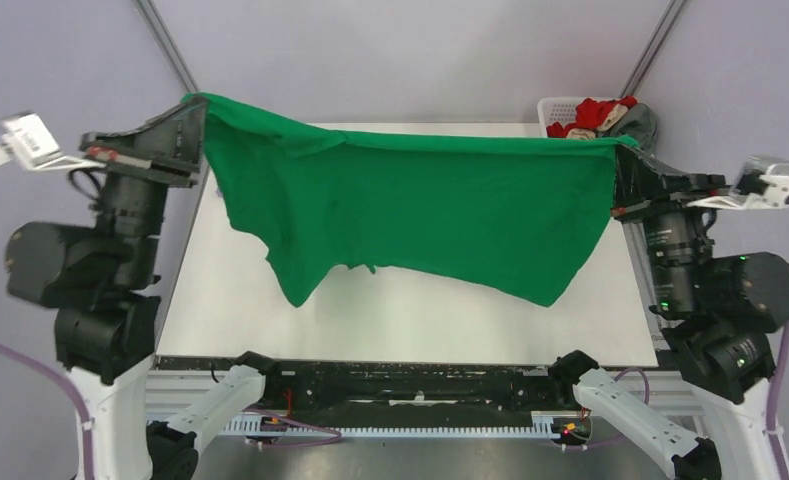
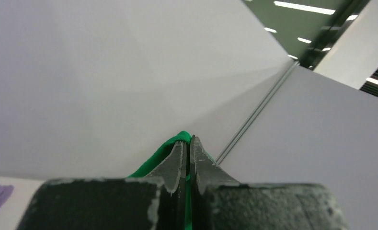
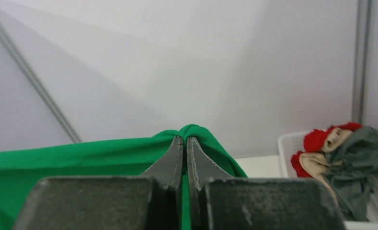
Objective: Fold and stack the t-shirts
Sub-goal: Flatten out the tshirt
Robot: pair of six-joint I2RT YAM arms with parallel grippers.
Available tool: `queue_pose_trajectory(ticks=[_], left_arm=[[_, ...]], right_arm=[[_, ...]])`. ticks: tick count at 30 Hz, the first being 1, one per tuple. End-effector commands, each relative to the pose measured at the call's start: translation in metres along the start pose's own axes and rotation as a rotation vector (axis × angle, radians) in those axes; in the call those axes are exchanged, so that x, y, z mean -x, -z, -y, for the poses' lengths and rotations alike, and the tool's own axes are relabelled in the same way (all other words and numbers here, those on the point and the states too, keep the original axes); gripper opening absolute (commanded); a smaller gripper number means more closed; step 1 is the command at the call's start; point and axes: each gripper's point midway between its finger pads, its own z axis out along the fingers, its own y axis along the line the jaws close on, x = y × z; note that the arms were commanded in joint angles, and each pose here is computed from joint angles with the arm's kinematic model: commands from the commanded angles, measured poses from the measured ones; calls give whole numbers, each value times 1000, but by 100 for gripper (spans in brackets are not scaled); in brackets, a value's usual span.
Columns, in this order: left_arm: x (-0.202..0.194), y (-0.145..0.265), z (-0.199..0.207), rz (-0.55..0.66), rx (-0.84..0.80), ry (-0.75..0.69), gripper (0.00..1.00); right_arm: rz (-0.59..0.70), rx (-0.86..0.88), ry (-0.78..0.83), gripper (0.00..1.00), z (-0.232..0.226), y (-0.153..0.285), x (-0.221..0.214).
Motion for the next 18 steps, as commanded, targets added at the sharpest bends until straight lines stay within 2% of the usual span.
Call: queue_pose_trajectory(ticks=[1, 5, 10, 18], left_arm=[[61, 36, 42, 116, -119, -101, 2], [95, 68, 66, 182, -186, -140, 2], [124, 96, 82, 258, -226, -174, 2], [121, 88, 82, 249, -226, -208, 2]], right_arm=[[62, 179, -19, 0, -29, 20, 51], [101, 292, -52, 0, -46, 41, 87], [135, 393, -77, 0, -56, 64, 107], [117, 379, -62, 0, -55, 61, 100]])
